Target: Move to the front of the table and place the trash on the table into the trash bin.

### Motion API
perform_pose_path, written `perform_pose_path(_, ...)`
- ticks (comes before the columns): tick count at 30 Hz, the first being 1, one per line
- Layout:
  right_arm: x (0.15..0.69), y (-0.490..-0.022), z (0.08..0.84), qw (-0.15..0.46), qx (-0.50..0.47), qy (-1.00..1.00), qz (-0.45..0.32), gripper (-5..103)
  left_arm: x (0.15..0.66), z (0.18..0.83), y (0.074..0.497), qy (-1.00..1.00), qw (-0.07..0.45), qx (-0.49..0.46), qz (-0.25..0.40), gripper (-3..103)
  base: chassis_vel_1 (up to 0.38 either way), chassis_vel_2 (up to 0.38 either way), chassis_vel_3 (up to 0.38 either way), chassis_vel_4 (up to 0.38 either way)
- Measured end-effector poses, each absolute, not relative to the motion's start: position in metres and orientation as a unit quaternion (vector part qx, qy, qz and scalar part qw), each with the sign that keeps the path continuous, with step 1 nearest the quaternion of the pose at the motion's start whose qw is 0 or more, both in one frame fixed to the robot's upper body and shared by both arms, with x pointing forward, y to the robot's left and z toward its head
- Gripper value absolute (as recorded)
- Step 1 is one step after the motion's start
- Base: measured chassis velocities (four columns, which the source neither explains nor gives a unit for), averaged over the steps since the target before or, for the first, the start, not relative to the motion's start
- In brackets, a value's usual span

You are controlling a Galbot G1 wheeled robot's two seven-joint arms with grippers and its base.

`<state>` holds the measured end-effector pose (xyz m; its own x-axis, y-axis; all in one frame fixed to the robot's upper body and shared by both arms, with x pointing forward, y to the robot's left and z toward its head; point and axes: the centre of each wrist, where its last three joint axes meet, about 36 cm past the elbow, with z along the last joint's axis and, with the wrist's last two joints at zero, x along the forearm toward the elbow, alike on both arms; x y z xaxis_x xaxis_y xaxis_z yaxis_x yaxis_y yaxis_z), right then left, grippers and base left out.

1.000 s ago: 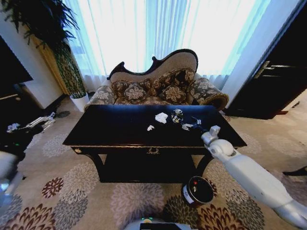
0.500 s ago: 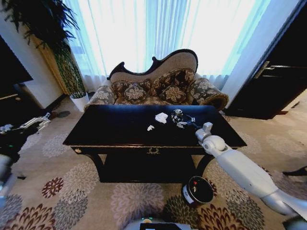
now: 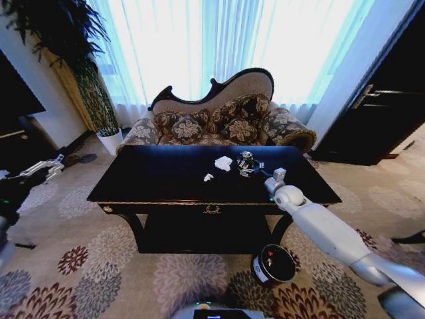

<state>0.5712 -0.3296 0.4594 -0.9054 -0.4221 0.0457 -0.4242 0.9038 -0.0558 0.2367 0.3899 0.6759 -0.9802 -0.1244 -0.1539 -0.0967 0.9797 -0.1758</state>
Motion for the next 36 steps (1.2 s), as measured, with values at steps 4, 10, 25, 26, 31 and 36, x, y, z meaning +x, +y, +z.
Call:
perform_pose_path(4, 0.572, -0.329, 0.459, 0.015, 0.220, -0.975, 0.033, 74, 0.237, 0.677, 0.390, 0.992, 0.083, -0.055, -0.083, 100, 0.000, 0.000, 0.000, 0.000)
perform_pose_path(10, 0.572, -0.329, 0.462, 0.012, 0.224, -0.974, 0.033, 52, 0.238, 0.676, 0.389, 0.991, 0.085, -0.052, -0.085, 100, 0.000, 0.000, 0.000, 0.000)
perform_pose_path(25, 0.539, -0.348, 0.478, -0.008, 0.230, -0.973, 0.005, 4, 0.241, 0.683, 0.387, 0.991, 0.098, -0.039, -0.086, 100, 0.000, 0.000, 0.000, 0.000)
perform_pose_path(26, 0.533, -0.350, 0.478, -0.010, 0.230, -0.973, -0.001, 2, 0.242, 0.684, 0.387, 0.990, 0.100, -0.037, -0.088, 100, 0.000, 0.000, 0.000, 0.000)
perform_pose_path(31, 0.499, -0.365, 0.475, -0.009, 0.218, -0.975, -0.031, 0, 0.245, 0.685, 0.385, 0.989, 0.107, -0.025, -0.095, 100, 0.000, 0.000, 0.000, 0.000)
perform_pose_path(36, 0.462, -0.381, 0.483, -0.022, 0.204, -0.977, -0.050, 0, 0.256, 0.680, 0.375, 0.988, 0.110, -0.001, -0.112, 100, 0.000, 0.000, 0.000, 0.000)
